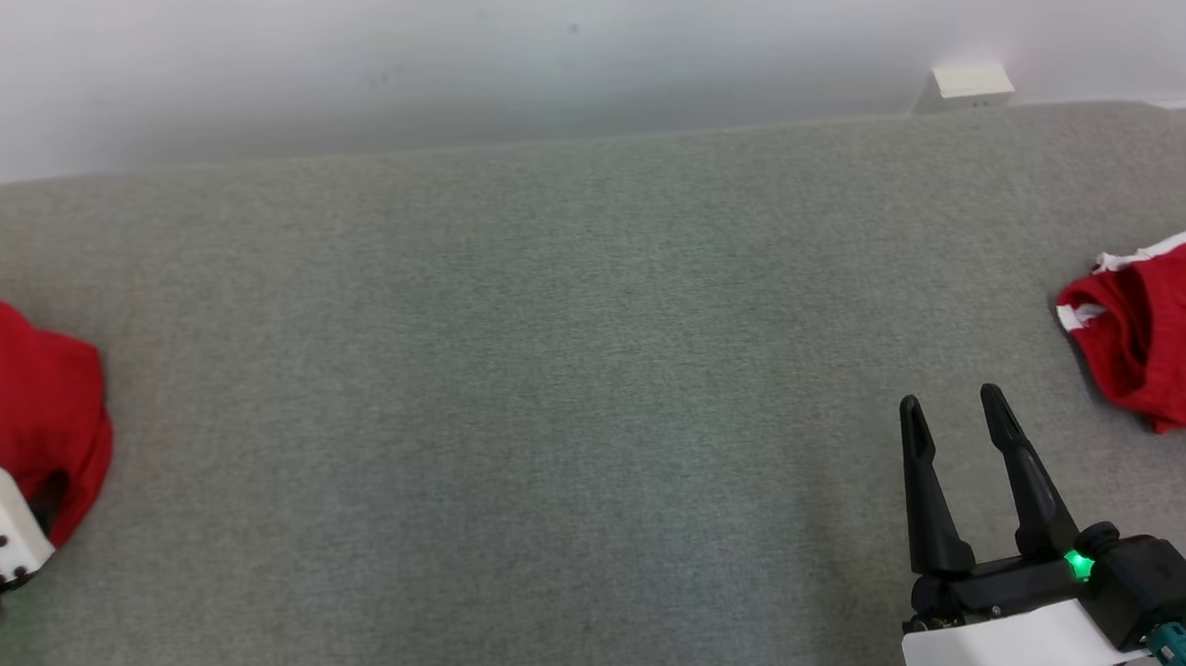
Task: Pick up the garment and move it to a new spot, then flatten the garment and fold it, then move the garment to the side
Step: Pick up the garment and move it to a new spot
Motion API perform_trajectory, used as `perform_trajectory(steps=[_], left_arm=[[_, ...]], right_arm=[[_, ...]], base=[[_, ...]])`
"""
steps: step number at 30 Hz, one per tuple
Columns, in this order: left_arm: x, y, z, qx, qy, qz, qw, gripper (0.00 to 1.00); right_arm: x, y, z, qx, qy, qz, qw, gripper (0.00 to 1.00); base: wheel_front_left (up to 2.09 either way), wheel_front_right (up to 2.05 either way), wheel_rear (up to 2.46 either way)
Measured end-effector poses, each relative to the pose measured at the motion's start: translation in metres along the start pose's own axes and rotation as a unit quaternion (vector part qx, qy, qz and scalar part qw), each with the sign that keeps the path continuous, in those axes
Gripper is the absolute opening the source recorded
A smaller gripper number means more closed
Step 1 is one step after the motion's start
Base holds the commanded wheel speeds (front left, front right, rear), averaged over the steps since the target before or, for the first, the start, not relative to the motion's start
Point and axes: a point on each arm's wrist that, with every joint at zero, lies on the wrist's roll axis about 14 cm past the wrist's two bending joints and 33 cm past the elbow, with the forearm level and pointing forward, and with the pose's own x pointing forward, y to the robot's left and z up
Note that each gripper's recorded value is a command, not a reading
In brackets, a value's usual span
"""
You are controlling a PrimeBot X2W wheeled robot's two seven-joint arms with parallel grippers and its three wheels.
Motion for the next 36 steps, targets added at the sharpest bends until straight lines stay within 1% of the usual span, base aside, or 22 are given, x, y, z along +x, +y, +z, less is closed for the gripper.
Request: perform_trajectory(steps=[4, 5, 6, 7, 8, 10, 14, 17, 19, 22, 25, 28, 30, 33, 35, 36], left_arm=[[0.006, -0.004, -0.007, -0.001, 0.019, -0.007, 1.0, 1.0], [0.005, -0.004, -0.006, 0.0, 0.018, -0.007, 1.0, 0.93], [0.004, -0.004, -0.005, 0.001, 0.012, -0.008, 1.0, 0.41], [0.002, -0.005, -0.004, 0.004, 0.003, -0.01, 1.0, 0.16], [0.0, -0.006, -0.002, 0.008, -0.005, -0.011, 1.0, 0.0], [-0.005, -0.008, 0.005, 0.016, -0.027, -0.013, 0.999, 0.0], [-0.023, -0.016, 0.027, 0.05, -0.082, -0.022, 0.995, 0.0], [-0.046, -0.031, 0.058, 0.086, -0.14, -0.038, 0.986, 0.0], [-0.064, -0.043, 0.075, 0.114, -0.175, -0.049, 0.977, 0.0], [-0.095, -0.063, 0.102, 0.153, -0.232, -0.067, 0.958, 0.0], [-0.124, -0.09, 0.118, 0.179, -0.279, -0.098, 0.938, 0.0], [-0.155, -0.13, 0.131, 0.196, -0.325, -0.149, 0.913, 0.0], [-0.169, -0.157, 0.135, 0.214, -0.343, -0.178, 0.897, 0.0], [-0.19, -0.201, 0.134, 0.227, -0.364, -0.233, 0.873, 0.0], [-0.199, -0.228, 0.128, 0.221, -0.368, -0.27, 0.862, 0.0], [-0.199, -0.241, 0.12, 0.219, -0.362, -0.287, 0.859, 0.0]], right_arm=[[-0.004, -0.008, 0.0, -0.005, 0.002, -0.013, 1.0, 1.0], [-0.004, -0.008, 0.001, -0.006, 0.002, -0.012, 1.0, 1.0], [-0.005, -0.007, 0.001, -0.007, 0.002, -0.011, 1.0, 1.0], [-0.005, -0.006, 0.001, -0.008, 0.002, -0.009, 1.0, 1.0], [-0.005, -0.004, 0.001, -0.008, 0.002, -0.007, 1.0, 1.0], [-0.005, 0.0, 0.003, -0.009, 0.0, -0.001, 1.0, 1.0], [-0.007, 0.011, 0.008, -0.006, -0.007, 0.014, 1.0, 1.0], [-0.011, 0.018, 0.013, -0.005, -0.014, 0.023, 1.0, 1.0], [-0.014, 0.021, 0.016, -0.004, -0.018, 0.027, 0.999, 1.0], [-0.018, 0.029, 0.023, -0.003, -0.027, 0.036, 0.999, 1.0], [-0.021, 0.033, 0.033, -0.003, -0.041, 0.043, 0.998, 1.0], [-0.026, 0.029, 0.042, -0.005, -0.055, 0.036, 0.998, 1.0], [-0.03, 0.023, 0.045, -0.006, -0.057, 0.026, 0.998, 1.0], [-0.037, 0.01, 0.05, -0.009, -0.065, 0.005, 0.998, 1.0], [-0.042, 0.0, 0.054, -0.012, -0.07, -0.01, 0.997, 1.0], [-0.045, -0.004, 0.055, -0.013, -0.071, -0.017, 0.997, 1.0]], base=[[0.0, 0.0, 0.0], [0.0, 0.0, 0.0], [0.0, 0.0, 0.0], [0.0, 0.0, 0.0], [0.0, 0.0, 0.0], [0.0, 0.0, 0.0], [0.0, 0.0, 0.0], [0.0, 0.0, 0.0], [0.0, 0.0, 0.0], [0.0, 0.0, 0.0], [0.0, 0.0, 0.0], [0.0, 0.0, 0.0], [0.0, 0.0, 0.0], [0.0, 0.0, 0.0], [0.0, 0.0, 0.0], [0.0, 0.0, 0.0]])
